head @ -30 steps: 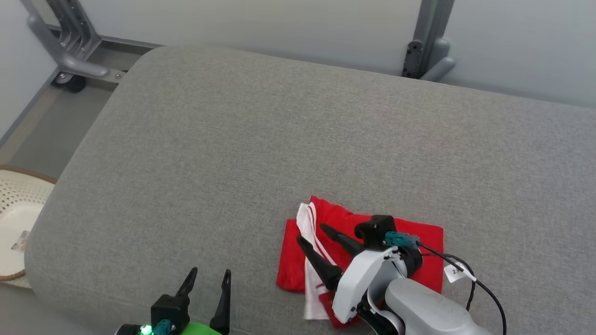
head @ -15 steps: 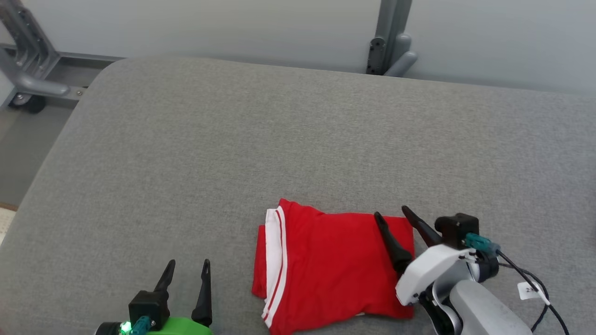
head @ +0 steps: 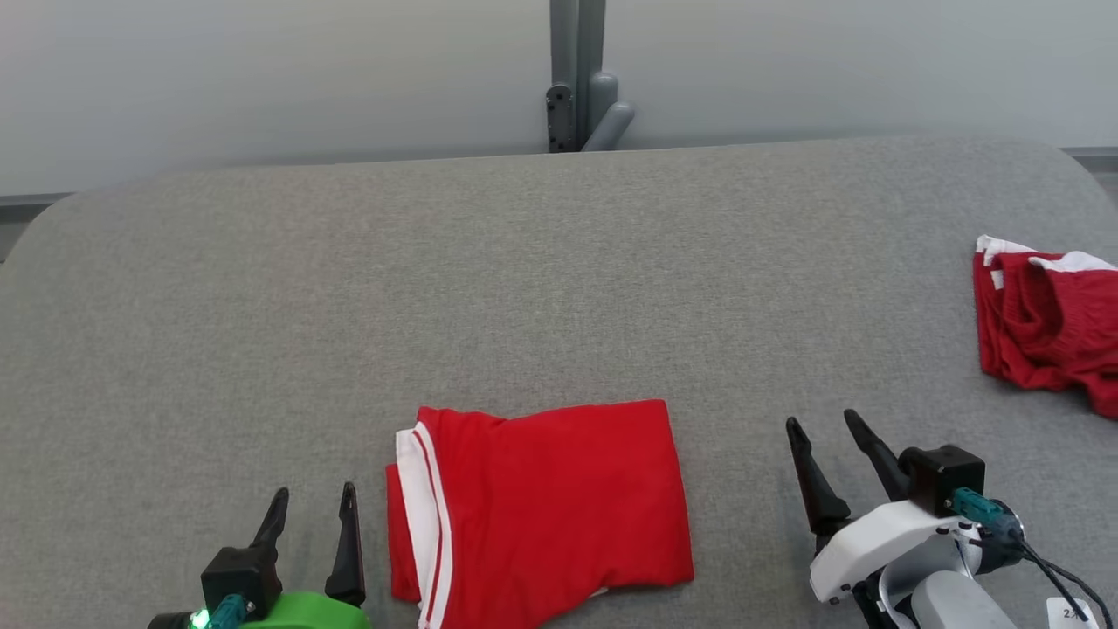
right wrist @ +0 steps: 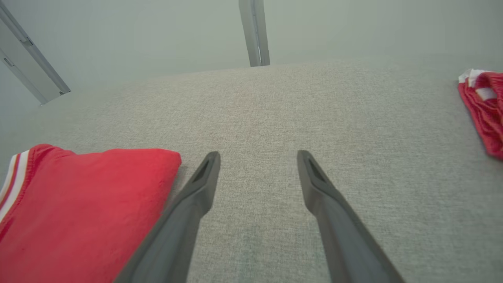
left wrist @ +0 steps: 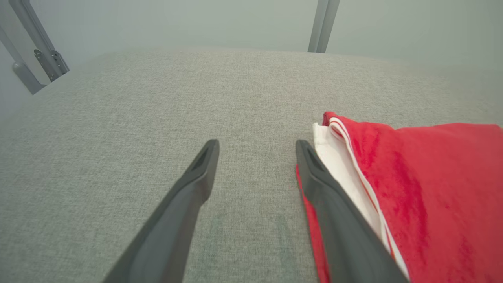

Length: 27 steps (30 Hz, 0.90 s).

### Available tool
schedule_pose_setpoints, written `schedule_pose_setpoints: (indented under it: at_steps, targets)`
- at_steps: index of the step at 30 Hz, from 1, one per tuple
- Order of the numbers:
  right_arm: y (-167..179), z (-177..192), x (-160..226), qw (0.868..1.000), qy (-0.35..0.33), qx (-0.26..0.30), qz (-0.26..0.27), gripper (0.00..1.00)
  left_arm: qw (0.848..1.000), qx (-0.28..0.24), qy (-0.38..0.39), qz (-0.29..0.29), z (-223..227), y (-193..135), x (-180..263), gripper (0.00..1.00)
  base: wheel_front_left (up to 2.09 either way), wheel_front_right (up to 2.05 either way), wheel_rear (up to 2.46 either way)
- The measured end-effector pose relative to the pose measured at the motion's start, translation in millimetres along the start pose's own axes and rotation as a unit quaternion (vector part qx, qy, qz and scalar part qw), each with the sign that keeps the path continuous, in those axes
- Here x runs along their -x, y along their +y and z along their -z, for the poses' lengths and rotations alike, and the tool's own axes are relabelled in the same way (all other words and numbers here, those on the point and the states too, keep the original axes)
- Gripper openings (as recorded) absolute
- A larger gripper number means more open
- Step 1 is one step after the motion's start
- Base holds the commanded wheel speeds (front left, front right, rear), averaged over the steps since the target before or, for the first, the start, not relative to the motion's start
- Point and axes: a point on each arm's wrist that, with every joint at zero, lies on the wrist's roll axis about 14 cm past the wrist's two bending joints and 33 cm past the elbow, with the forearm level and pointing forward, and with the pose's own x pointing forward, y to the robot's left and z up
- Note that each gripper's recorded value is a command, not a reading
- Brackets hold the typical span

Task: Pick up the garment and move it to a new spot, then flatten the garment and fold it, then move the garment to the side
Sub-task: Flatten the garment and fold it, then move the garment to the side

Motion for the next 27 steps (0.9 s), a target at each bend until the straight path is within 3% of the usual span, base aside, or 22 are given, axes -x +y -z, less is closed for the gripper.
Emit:
schedule_pose_setpoints:
  at_steps: [8,14,22,27]
  targets:
    - [-18,-40,11,0.997,-0.065,0.012,0.035,1.00,1.000,0.000,-0.020,0.003,-14,-2,-9,1.00,0.00,0.00,0.00]
    - [-16,-47,17,0.996,-0.079,0.007,0.041,1.00,1.000,0.001,-0.028,0.000,-18,1,-6,1.00,0.00,0.00,0.00]
    - [-3,-36,15,0.998,-0.065,0.000,0.025,1.00,1.000,0.002,-0.026,0.000,-16,2,-2,1.00,0.00,0.00,0.00]
    - [26,-8,0,1.000,-0.019,-0.011,-0.022,1.00,1.000,0.010,-0.011,0.012,-7,-7,-7,1.00,0.00,0.00,0.00]
